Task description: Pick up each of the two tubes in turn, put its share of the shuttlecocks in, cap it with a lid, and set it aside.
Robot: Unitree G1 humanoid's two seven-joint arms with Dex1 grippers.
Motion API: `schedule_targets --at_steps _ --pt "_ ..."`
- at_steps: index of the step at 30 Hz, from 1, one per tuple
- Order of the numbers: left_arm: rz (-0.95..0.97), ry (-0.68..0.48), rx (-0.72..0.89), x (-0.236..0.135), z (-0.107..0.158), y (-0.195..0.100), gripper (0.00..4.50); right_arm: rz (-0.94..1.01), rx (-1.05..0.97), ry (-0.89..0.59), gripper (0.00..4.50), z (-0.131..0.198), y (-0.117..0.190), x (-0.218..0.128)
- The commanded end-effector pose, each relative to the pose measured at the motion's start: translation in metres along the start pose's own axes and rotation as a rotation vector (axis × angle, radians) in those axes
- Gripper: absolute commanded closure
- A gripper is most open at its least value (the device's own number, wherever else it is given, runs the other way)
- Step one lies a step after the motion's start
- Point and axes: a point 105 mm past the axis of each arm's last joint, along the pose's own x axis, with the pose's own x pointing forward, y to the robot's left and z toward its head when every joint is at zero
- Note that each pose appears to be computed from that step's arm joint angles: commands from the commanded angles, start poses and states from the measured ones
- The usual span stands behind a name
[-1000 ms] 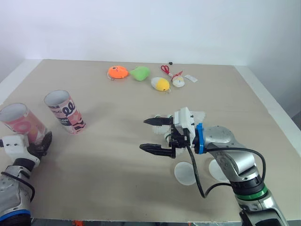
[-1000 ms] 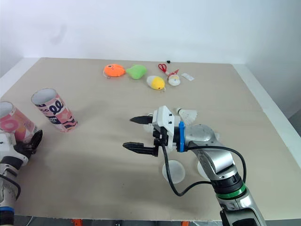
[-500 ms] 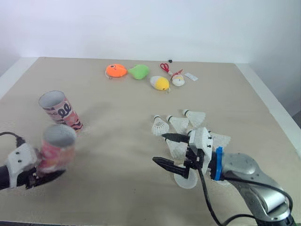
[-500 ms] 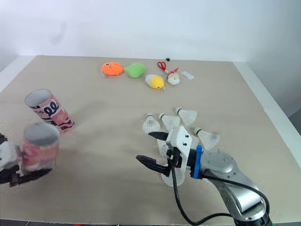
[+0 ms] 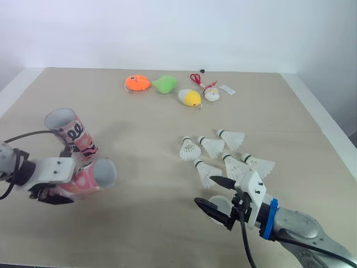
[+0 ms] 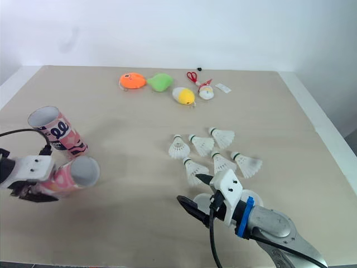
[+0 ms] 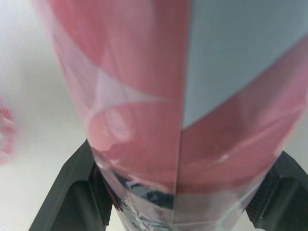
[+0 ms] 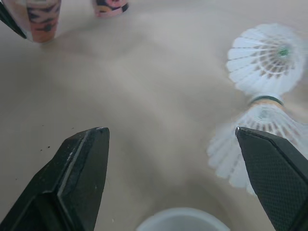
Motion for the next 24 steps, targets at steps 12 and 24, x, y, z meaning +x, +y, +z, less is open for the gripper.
schedule_targets --at_steps 12,24 --pt "-0.102 0.023 0.008 0.015 0.01 0.007 1.53 -0.122 0.012 -0.087 0.0 -0.005 -0.01 0.033" --pt "-0.044 -0.019 -0.02 0.013 0.016 0.007 1.59 -0.206 0.074 -0.131 3.83 -0.005 -0.02 0.044"
